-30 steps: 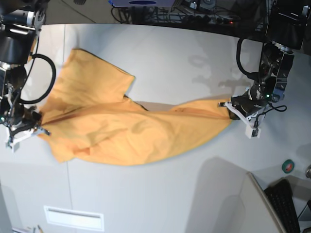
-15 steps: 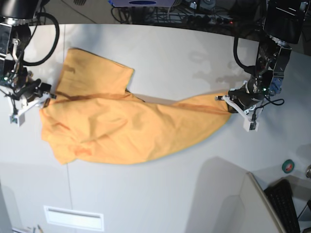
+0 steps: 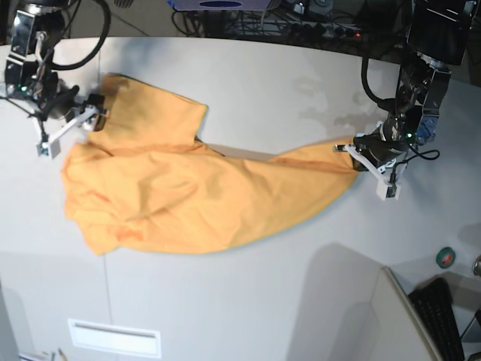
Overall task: Layout the t-shirt on the table in an organized manner, then fold the t-shirt properly
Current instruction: 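Pull the shirt taut between both grippers, stretching it apart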
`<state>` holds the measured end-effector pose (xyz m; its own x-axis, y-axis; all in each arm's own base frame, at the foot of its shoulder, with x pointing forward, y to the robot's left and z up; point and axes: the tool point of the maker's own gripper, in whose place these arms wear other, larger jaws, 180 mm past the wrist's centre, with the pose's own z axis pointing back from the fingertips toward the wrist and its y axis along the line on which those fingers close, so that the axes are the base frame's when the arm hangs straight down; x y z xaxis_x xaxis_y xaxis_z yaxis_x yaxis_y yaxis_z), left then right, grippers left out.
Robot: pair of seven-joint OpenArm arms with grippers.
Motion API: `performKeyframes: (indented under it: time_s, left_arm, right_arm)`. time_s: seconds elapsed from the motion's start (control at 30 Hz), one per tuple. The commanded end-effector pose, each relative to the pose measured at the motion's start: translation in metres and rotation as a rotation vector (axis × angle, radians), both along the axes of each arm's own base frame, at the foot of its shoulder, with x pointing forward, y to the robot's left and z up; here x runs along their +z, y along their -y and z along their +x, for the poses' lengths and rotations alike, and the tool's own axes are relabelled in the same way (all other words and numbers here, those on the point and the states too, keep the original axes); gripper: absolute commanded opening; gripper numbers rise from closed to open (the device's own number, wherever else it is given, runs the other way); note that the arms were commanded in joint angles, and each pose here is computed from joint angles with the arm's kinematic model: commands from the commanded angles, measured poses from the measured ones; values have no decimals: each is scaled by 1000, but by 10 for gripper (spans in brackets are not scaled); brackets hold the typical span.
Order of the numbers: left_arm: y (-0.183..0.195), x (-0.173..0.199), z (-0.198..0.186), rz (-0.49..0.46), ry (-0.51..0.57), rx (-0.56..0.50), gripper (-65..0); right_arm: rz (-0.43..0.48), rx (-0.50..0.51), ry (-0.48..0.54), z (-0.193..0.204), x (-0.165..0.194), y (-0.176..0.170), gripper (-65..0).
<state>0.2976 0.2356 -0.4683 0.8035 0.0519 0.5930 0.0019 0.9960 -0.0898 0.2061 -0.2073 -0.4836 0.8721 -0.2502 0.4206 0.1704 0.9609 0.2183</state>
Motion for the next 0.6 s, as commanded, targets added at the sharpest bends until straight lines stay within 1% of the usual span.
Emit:
performKeyframes:
  time_s: [0.0,0.07,0.13,0.33,0.43,0.57]
  left_arm:
    - [-5,13,13,11,49,0,-650]
    - [-5,13,13,11,49,0,-650]
    - [-5,13,13,11,49,0,-650]
    - [-5,13,13,11,47,0,-650]
    - [-6,13,13,13,47,0,-650]
    - [-6,13,13,13,47,0,-650]
  right_arm:
    - [-8,8,40,11,5,2,-239]
    - [8,13,4,5,-6,-2,-239]
    - [18,7,-5,7,-11,-3,-239]
    - [31,0,10,11,-13,-7,-243]
    - [43,63,5,13,-14,-27,-245]
    - [49,87,-1,12,-17,-35,-246]
